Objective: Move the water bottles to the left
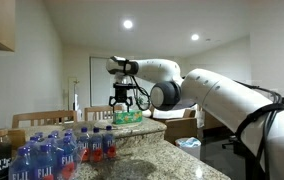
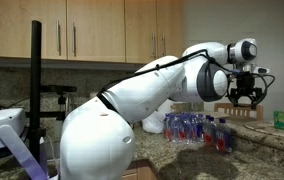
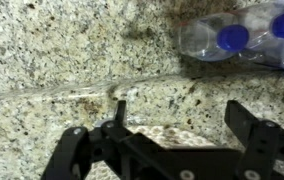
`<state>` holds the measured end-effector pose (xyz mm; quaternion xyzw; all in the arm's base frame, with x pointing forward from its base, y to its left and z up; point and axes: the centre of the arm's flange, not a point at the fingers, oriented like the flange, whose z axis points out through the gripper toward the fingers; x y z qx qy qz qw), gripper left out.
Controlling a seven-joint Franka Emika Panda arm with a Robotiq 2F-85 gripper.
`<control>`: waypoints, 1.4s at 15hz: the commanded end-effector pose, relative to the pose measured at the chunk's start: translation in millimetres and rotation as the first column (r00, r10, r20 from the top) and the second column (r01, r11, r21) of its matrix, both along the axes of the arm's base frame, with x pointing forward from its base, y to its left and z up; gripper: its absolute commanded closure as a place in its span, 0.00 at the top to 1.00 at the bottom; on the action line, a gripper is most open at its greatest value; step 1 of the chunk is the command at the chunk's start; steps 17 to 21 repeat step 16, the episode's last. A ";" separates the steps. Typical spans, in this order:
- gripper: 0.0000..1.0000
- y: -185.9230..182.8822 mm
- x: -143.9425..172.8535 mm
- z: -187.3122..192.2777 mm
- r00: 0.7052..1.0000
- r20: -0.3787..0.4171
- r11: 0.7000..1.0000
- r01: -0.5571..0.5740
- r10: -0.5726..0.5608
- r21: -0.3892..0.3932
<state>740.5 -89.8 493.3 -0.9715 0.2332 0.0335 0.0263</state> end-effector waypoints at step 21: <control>1.00 -78.0 -6.2 -80.3 0.990 -0.138 1.000 0.009 -0.006 0.025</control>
